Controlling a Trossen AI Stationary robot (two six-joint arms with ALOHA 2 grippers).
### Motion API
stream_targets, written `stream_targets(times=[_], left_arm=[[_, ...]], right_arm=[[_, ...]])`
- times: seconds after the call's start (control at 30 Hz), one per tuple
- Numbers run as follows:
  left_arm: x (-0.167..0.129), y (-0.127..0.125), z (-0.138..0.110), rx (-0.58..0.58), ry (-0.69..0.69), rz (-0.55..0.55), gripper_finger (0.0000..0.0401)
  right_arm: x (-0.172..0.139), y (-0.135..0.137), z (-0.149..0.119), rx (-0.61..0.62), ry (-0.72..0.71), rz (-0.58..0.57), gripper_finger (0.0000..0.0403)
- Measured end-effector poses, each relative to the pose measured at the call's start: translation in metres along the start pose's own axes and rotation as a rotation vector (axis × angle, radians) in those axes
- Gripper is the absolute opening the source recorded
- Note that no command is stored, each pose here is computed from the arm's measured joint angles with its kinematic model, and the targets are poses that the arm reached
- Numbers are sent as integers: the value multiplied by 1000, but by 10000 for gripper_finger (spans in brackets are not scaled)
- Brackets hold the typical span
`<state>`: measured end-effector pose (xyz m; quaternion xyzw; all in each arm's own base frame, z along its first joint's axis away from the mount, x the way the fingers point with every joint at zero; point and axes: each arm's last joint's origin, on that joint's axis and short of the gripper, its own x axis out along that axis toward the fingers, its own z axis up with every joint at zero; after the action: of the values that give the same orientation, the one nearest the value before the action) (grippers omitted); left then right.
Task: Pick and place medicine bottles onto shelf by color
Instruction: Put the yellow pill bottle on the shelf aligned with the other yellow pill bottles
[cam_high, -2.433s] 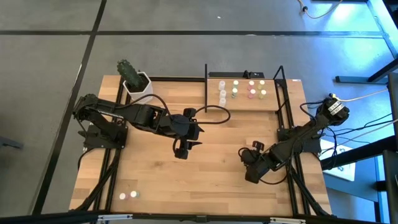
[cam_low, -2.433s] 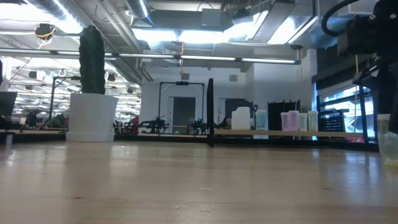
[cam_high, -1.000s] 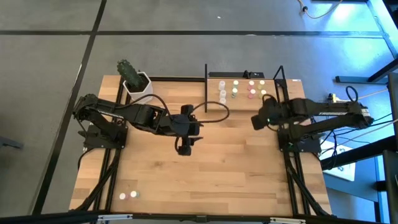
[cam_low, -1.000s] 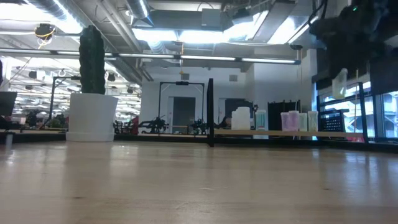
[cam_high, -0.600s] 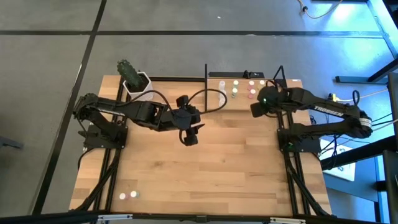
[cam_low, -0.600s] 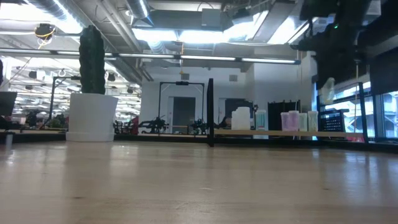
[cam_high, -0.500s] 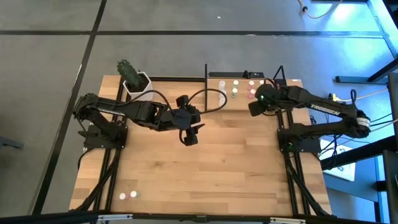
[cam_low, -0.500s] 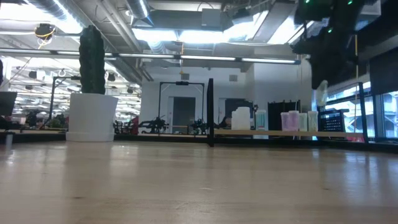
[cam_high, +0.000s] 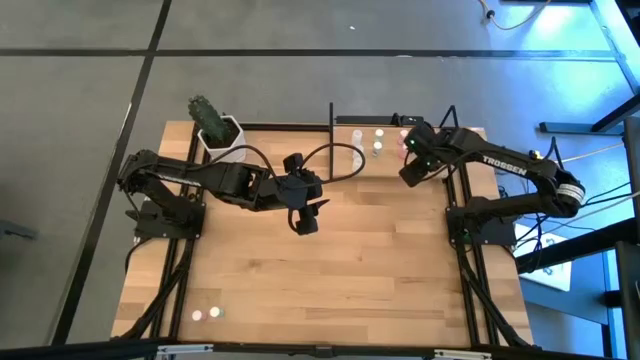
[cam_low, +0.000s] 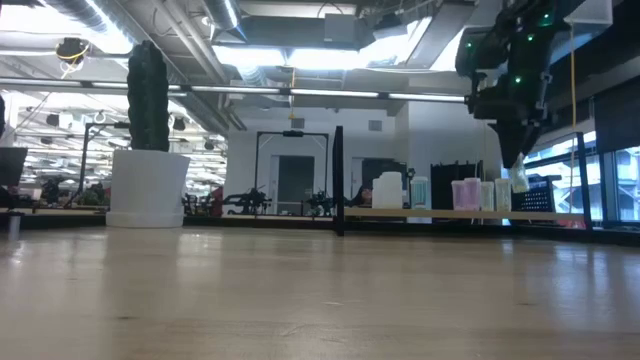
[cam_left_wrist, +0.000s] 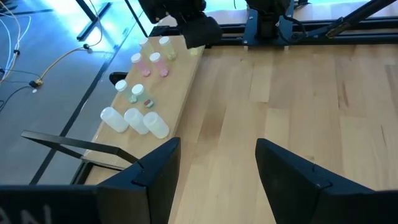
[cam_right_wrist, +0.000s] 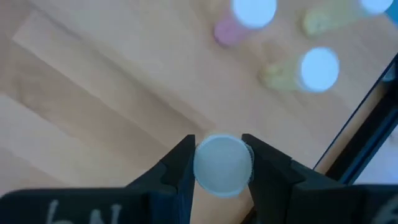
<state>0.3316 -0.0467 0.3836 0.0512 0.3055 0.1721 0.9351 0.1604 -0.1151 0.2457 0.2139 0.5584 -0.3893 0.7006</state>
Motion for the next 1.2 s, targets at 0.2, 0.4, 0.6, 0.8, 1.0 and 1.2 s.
stream_targets(times=[0.2,0.4,0.6,0.8,1.0,1.2], left_arm=[[0,0,0,0,0,0,202],[2,4,0,-44,1,24,202],[5,11,1,-68,4,43,202],[5,10,1,-66,3,40,202],[4,10,1,-66,3,39,202],[5,10,1,-66,3,40,202]], right_arm=[[2,-8,6,27,-40,-2,123],[6,-10,4,-8,-26,-8,123],[15,-10,-1,-21,4,-8,123],[16,-10,-2,-16,1,-8,123],[16,-9,0,-39,-15,-4,123],[16,-9,0,-34,-17,-3,123]])
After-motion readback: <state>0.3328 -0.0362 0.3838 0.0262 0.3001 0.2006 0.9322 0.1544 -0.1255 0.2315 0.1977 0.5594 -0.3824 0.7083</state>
